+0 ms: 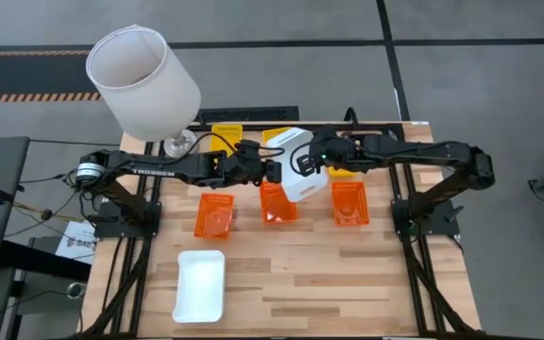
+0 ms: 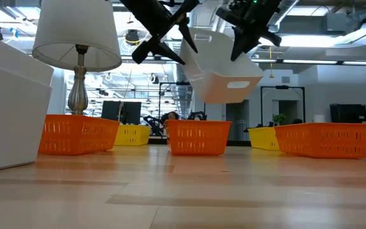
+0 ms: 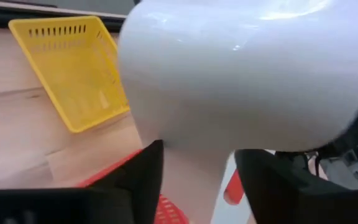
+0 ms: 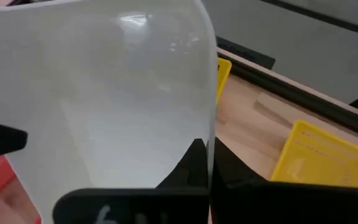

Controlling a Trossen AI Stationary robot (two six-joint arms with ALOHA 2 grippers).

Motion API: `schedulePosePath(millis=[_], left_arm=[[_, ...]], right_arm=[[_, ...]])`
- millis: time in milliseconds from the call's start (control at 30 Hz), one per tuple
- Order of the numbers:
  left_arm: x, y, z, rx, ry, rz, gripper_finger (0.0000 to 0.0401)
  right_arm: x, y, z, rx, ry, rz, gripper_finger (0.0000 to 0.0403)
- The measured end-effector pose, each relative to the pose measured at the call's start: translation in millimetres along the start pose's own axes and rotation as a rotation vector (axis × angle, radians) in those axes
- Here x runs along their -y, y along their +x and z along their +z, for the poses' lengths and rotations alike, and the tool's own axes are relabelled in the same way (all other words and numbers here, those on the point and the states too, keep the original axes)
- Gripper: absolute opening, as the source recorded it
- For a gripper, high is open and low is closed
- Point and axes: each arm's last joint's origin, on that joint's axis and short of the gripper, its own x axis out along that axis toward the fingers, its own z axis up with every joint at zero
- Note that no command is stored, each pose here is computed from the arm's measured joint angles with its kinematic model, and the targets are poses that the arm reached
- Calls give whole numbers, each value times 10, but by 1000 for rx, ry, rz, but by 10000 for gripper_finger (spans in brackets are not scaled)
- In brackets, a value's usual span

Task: Stack baskets by color
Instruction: Stack the white bin on the left white bin

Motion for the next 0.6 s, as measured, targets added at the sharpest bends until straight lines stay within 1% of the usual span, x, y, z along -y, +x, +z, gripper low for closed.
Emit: schedulePosePath(millis=[200,300,367,500,600], left_arm=[[-8,1,-5,-3,-18,6,65],[-18,2,-10,-5,-17,16,21],[-40,4,-18,-10,-22,39,8],[-86,8,-21,-24,-43,78,5],[-93,6,-22,-8,-42,94,2]], right_arm=[[-21,-26,3,5,-12,8,3],[-28,-31,-3,5,-14,11,4],[-35,-37,-7,4,-16,15,5],[-57,-41,-16,1,-30,31,5],[-63,-42,-21,-3,-39,37,5]])
